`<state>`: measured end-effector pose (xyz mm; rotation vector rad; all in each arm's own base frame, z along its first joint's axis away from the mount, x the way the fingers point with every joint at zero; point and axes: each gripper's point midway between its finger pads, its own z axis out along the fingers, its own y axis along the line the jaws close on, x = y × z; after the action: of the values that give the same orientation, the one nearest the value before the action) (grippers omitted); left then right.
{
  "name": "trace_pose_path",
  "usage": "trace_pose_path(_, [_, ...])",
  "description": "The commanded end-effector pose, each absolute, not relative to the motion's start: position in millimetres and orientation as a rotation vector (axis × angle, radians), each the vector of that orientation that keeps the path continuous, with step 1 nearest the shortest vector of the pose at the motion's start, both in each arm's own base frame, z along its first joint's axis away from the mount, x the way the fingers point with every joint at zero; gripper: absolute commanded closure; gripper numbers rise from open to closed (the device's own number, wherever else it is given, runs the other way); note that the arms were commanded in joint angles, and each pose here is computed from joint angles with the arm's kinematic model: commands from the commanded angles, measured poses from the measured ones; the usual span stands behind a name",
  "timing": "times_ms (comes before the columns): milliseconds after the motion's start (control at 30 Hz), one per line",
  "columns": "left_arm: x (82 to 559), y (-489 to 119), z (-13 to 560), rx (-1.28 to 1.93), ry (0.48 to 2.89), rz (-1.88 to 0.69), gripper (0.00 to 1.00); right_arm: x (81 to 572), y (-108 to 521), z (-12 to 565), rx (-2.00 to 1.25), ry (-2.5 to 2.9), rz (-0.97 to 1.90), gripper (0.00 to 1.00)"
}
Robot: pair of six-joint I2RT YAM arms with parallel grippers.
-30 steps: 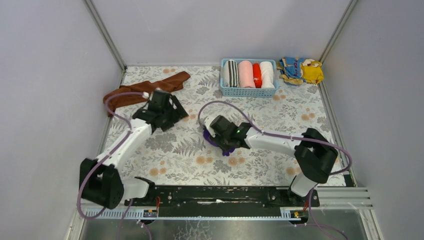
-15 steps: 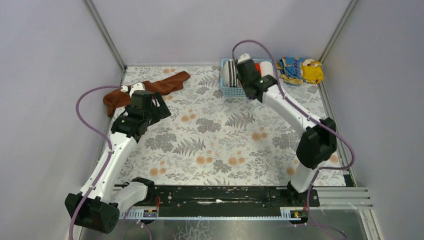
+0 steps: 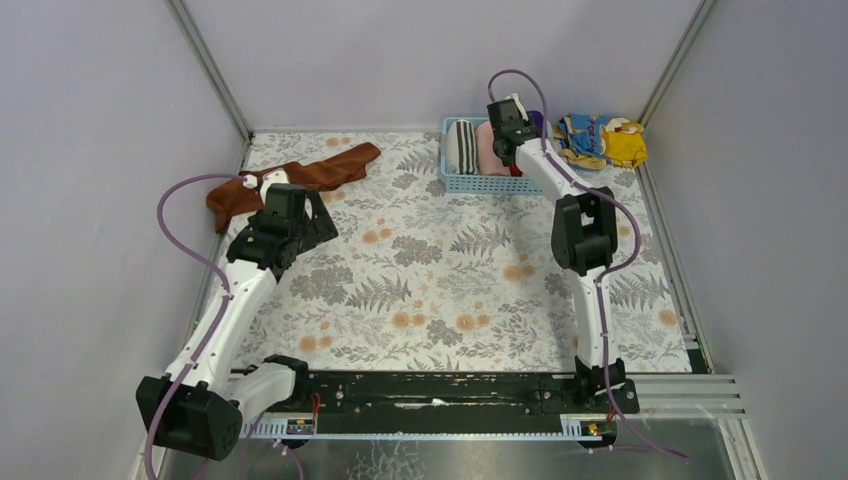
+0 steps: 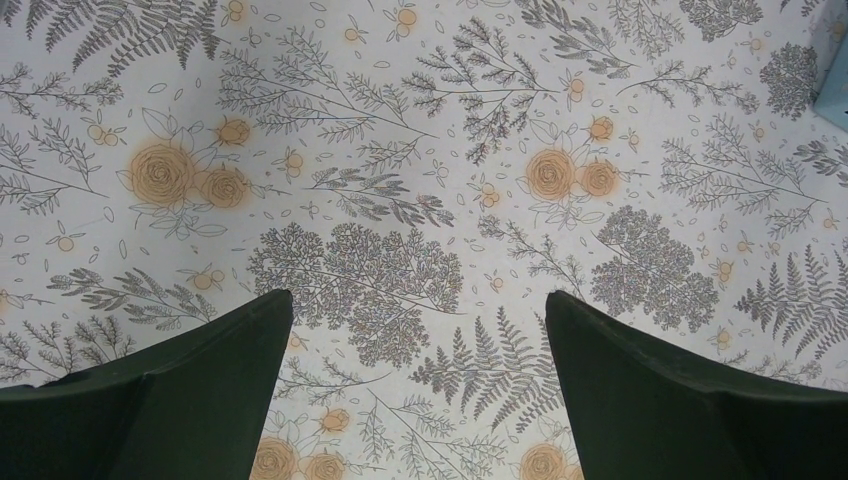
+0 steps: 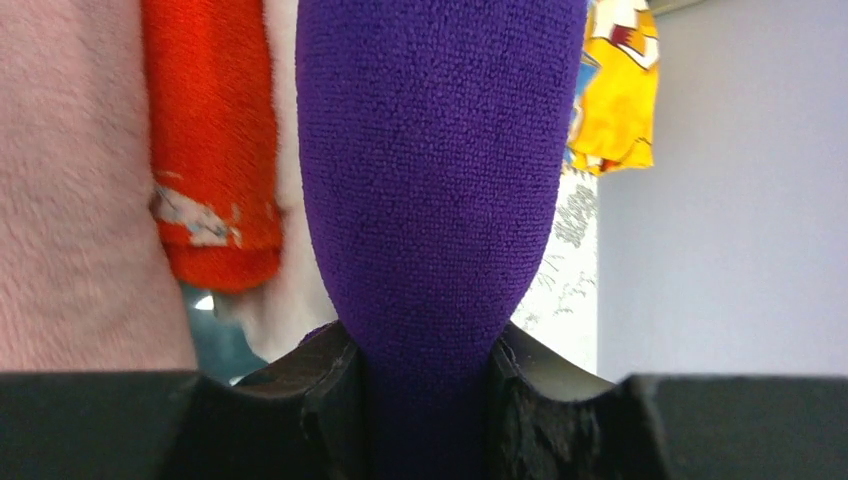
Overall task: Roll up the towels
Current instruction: Place the towel in the bin.
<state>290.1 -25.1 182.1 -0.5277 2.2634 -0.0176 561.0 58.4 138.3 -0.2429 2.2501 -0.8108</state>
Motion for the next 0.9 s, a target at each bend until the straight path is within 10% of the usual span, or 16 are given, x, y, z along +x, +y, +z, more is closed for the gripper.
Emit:
trace_pose_path(0, [291,-15,179,-0.538,2.258,0.035,0.03,595,80,147,-0.265,2.182,-0.717,0.83])
trace_pose_path(567, [290,-14,177,-0.549,2.262,0.034,0.03,565,106,20,-0.115,2.601,-0.121,0.71])
trace_pose_path(867, [291,-13,177,-0.555,2.260,0.018,0.02,565,111,79,-0.058,2.494,-0.045,0.50])
